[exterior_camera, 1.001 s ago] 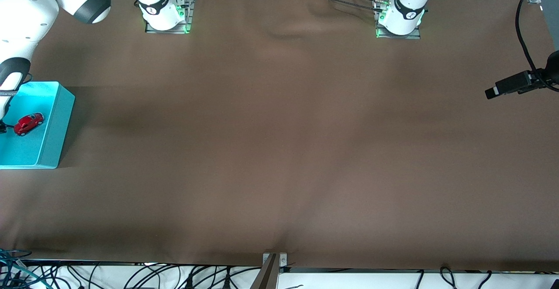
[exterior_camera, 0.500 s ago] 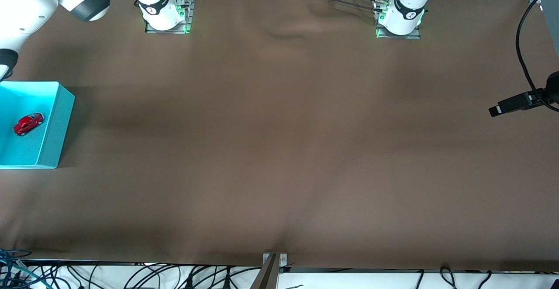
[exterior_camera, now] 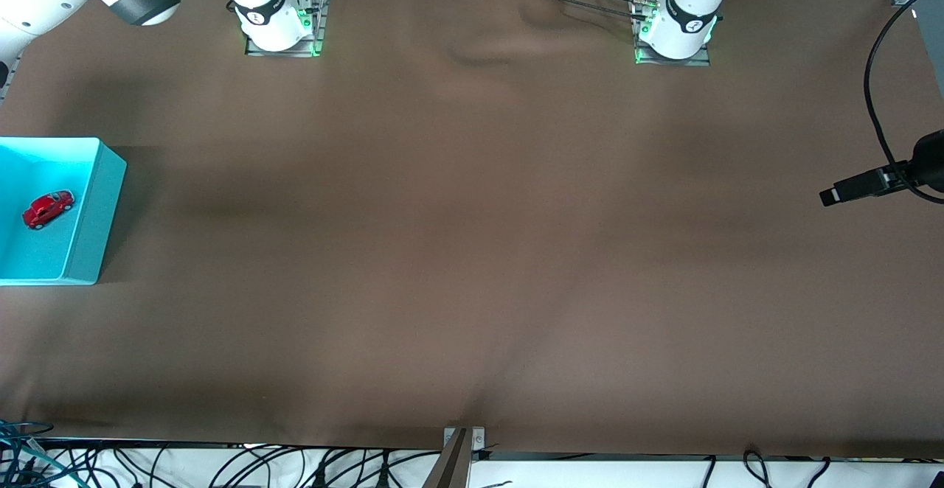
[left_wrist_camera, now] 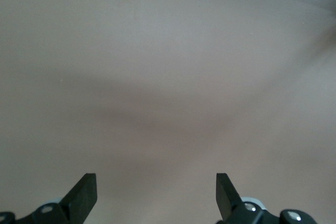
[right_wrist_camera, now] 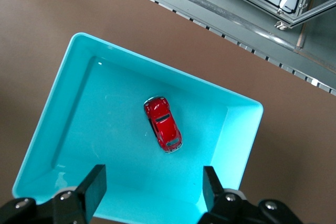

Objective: Wind red beetle toy and store in blue box

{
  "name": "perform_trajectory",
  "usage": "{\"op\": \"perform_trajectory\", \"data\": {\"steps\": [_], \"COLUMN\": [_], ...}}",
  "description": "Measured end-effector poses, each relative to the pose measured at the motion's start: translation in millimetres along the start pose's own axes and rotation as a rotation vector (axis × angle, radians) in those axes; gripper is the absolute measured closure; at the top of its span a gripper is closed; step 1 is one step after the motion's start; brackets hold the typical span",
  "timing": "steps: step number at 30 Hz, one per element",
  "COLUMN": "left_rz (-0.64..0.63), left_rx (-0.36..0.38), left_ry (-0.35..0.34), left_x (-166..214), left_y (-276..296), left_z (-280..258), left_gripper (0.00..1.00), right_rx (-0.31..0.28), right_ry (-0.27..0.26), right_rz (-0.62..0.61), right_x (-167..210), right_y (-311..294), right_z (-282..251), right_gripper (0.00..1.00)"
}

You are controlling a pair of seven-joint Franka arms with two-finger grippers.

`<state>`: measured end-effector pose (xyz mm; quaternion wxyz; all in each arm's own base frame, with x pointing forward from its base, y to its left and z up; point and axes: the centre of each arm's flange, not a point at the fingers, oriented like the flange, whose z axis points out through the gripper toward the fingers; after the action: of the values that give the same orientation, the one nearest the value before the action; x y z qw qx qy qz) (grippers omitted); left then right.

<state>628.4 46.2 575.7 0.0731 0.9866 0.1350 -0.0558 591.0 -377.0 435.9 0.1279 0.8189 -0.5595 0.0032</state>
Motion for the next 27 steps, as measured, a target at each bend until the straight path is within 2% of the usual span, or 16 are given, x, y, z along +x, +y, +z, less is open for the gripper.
{"op": "perform_trajectory", "data": {"steps": [8, 15, 22, 27], "left_rz": [-0.014, -0.001, 0.040, 0.055], "left_rx": [0.066, 0.090, 0.095, 0.070], "left_ry": [0.004, 0.003, 0.009, 0.016], "left_x": [-1, -11, -26, -37], "left_y": [31, 72, 109, 122], "left_z": [13, 22, 23, 15], "left_gripper": [0.00, 0.00, 0.00, 0.00], "right_rx": [0.033, 0.061, 0.060, 0.094], "right_ry": [-0.027, -0.068, -0.110, -0.137], "right_rz": [-0.066, -0.131, -0.219, -0.278], "right_x": [-8, -12, -13, -13], "right_y": [-2, 20, 60, 99], "right_z": [-42, -82, -121, -148], "right_gripper": [0.19, 0.20, 0.20, 0.20]}}
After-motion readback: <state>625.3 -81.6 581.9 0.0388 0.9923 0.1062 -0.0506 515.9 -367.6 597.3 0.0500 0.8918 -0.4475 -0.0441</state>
